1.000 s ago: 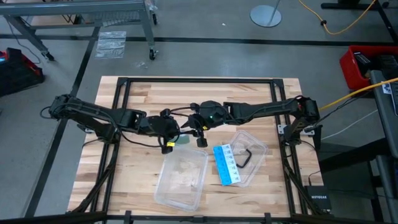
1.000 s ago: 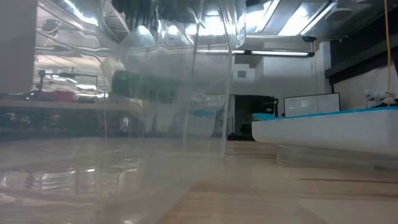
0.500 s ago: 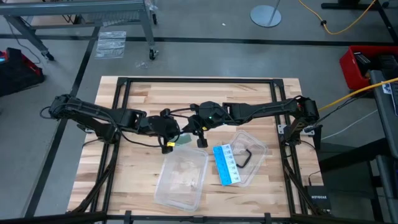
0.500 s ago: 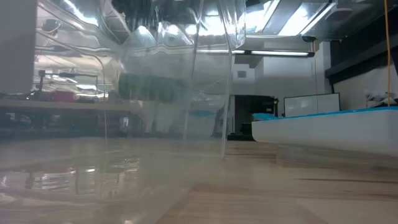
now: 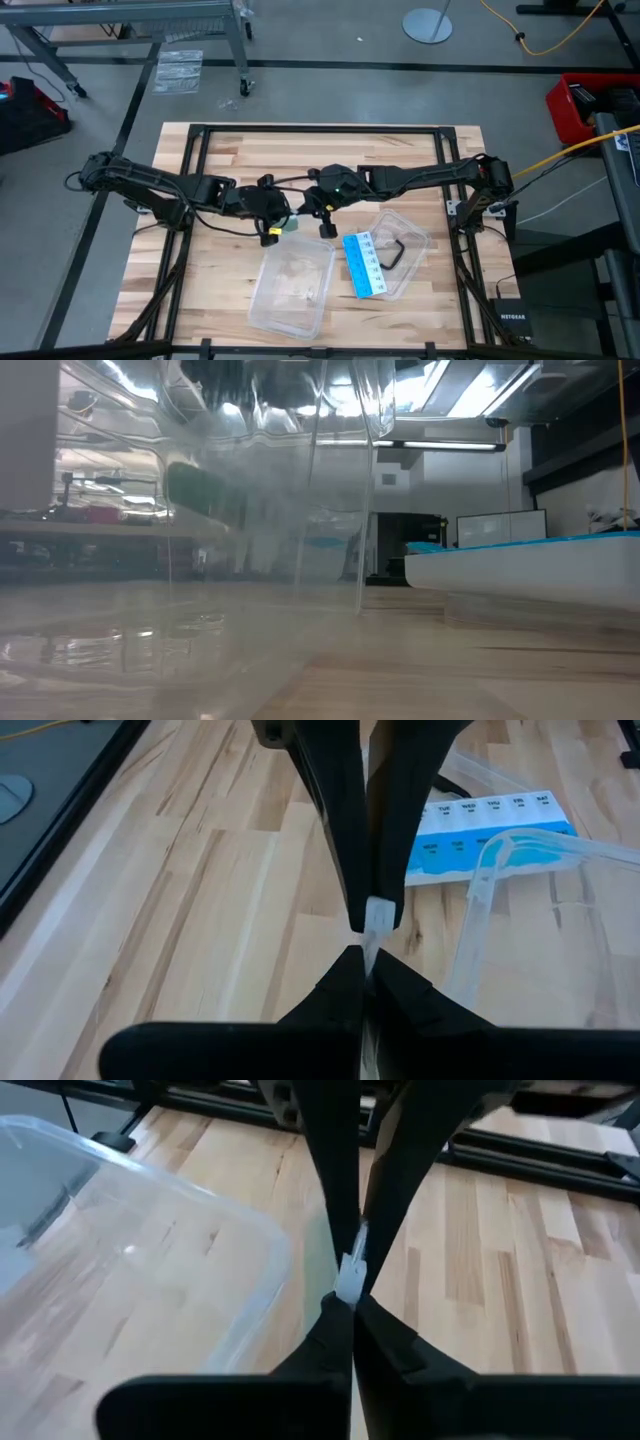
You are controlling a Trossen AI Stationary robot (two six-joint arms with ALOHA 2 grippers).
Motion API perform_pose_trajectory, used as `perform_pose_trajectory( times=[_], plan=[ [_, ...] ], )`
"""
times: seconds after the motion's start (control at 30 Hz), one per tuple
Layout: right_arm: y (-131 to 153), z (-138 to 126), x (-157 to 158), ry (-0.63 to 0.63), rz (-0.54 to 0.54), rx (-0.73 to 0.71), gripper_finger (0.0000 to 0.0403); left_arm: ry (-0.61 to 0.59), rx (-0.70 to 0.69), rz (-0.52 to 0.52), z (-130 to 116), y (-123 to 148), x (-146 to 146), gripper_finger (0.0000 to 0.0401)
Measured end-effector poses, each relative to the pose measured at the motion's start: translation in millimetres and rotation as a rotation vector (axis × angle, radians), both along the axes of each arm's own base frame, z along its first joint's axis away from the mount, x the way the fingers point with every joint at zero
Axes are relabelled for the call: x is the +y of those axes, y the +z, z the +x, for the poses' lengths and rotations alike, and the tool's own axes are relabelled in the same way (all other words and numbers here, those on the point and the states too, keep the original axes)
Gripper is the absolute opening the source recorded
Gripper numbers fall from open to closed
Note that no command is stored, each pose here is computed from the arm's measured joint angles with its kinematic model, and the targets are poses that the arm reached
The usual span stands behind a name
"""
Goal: Roll bandage
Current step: Close the transparent zip bag
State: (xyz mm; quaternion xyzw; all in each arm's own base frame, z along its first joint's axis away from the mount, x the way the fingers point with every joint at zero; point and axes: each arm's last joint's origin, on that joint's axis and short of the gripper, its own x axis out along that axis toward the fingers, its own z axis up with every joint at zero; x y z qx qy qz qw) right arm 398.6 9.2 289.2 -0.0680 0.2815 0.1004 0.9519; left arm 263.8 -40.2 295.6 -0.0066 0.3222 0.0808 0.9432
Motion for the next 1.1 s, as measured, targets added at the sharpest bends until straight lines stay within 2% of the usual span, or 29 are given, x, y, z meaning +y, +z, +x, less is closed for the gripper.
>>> perform_pose_trajectory(
  times=[0.7, 0.9, 1.1],
  plan=[
    [-2.1, -1.3, -0.3, -0.006, -0.011, 0.024, 0.0003, 0.009, -0.002, -0.017, 0.0, 0.0, -0.3, 0.0000],
    [-2.0, -1.3, -0.3, -0.007, -0.010, 0.023, 0.0039, 0.009, -0.003, -0.017, 0.0, 0.0, -0.2, 0.0000],
    [-2.1, -1.2, -0.3, -0.008, -0.008, 0.022, 0.0093, 0.005, -0.004, -0.012, 0.2, 0.2, -0.2, 0.0000]
  ],
)
